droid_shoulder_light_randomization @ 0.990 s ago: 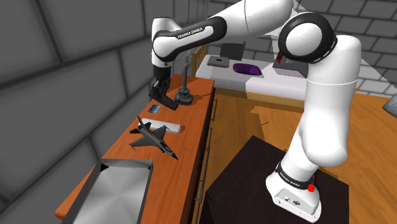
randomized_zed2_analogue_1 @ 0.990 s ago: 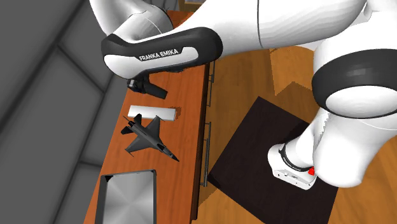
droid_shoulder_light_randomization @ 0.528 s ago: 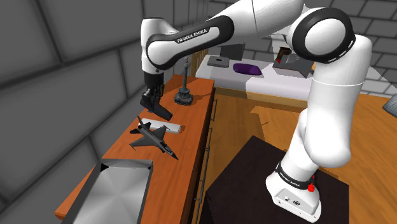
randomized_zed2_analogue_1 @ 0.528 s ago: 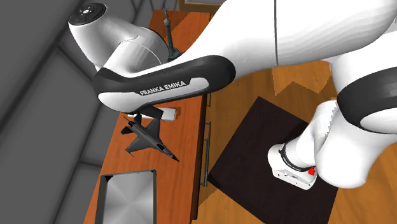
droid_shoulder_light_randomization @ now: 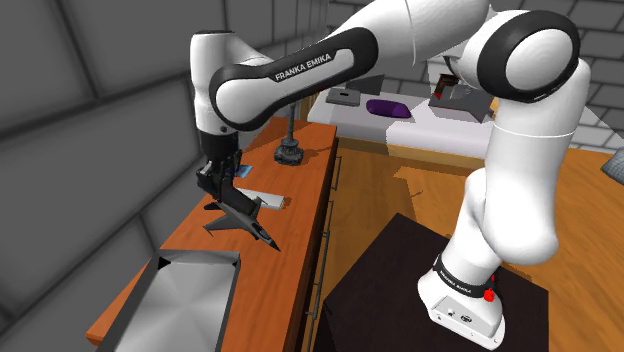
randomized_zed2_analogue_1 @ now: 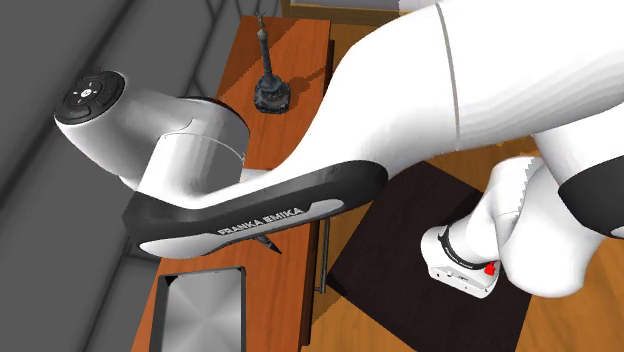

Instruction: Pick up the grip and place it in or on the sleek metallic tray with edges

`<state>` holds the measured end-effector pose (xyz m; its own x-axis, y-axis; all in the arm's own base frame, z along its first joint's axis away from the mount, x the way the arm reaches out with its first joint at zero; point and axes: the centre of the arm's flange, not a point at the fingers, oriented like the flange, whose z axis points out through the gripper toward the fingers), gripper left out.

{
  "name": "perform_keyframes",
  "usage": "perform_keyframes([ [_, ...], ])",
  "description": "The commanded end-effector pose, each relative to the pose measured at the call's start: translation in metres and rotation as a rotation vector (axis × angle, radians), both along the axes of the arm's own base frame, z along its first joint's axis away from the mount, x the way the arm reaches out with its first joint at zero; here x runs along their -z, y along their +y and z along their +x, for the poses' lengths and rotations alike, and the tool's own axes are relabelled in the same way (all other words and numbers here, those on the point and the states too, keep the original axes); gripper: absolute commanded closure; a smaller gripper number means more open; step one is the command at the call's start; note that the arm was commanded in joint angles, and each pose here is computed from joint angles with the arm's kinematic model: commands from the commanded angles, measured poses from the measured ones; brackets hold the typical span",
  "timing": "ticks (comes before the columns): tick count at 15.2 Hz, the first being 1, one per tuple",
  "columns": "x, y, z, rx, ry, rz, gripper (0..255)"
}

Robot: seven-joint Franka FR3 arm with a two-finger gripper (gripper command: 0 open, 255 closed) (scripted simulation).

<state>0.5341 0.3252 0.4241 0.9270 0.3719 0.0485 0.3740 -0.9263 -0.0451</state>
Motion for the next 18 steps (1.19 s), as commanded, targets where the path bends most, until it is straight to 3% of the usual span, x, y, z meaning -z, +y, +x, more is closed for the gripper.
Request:
perform_keyframes([
  [1,0.0,0.023,-0.011,0.002,0.0,0.0,255],
  [15,-0.002,0.187,-0.098,0.002,0.0,0.0,255],
  [18,0.014,0.187,-0.098,0.002,0.0,0.0,255],
])
